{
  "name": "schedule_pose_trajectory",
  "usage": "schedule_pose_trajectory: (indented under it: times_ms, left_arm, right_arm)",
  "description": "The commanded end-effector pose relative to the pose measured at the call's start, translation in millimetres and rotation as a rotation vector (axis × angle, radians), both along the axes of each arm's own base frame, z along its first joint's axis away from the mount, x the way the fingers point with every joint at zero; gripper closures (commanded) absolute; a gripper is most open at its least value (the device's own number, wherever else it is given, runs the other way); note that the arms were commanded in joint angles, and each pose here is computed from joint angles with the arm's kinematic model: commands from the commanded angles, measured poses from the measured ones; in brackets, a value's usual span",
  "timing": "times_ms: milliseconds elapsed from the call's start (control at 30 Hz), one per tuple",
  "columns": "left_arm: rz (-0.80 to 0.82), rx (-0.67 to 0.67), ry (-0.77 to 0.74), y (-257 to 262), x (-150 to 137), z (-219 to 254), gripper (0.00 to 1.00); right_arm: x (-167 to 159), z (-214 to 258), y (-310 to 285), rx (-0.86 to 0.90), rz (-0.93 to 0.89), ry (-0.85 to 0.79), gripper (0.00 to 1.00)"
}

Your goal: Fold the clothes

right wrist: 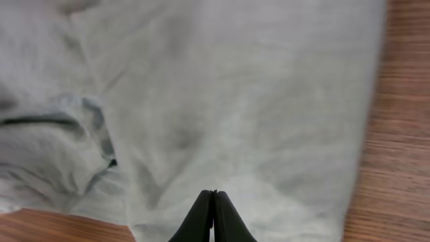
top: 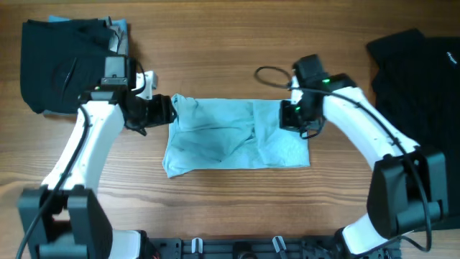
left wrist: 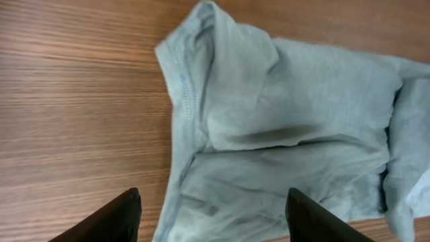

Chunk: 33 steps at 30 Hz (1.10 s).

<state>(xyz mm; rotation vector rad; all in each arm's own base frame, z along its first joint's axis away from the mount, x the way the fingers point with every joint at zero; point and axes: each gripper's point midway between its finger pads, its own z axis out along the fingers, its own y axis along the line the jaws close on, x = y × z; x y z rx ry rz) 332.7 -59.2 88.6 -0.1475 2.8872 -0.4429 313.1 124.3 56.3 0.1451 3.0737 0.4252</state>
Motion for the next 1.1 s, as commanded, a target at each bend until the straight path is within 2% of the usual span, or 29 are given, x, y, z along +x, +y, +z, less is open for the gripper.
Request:
schedule_pose_trajectory:
  times_ms: [0,200,267,500,633,733,867,967,1067]
  left_arm:
    - [-0.066,-0.008,0.070,-6.0,-3.8,-29.0,0.32]
    - [-0.082,-0.005,0.208,-5.4,-15.4,-71.2,0.25]
    - [-0.083,-0.006,0.231,-5.7,-17.0,-80.1,0.18]
    - [-0.269,-0.153,0.270,-30.0,-32.0,-97.5,0.07]
    - [-0.334,-0.222,0.281,-40.0,-38.0,-106.1,0.07]
    - [-0.349,-0.224,0.310,-39.5,-43.1,-116.1,0.14]
    - [-0.345,-0.229,0.344,-39.3,-48.0,-125.9,0.35]
    - [-0.344,-0.230,0.351,-39.3,-48.3,-131.9,0.41]
    - [-0.342,-0.232,0.359,-39.3,-49.0,-136.9,0.54]
  right_arm:
    - [-18.7,-3.7,2.1,0.055,-0.018,0.066,0.96]
    - [-26.8,-15.0,-0.2,0.049,-0.019,0.086,0.96]
    - [-24.5,-14.9,0.3,0.051,-0.015,0.075,0.96]
    - [-20.2,-15.4,0.8,0.052,-0.016,0.059,0.96]
    - [-20.1,-15.4,0.8,0.052,-0.016,0.058,0.96]
    - [-20.0,-15.4,0.8,0.052,-0.016,0.058,0.96]
    - [-19.0,-15.3,1.0,0.053,-0.016,0.054,0.96]
    - [-18.1,-15.3,1.3,0.054,-0.018,0.051,0.96]
    - [-18.1,-15.3,1.3,0.054,-0.018,0.051,0.96]
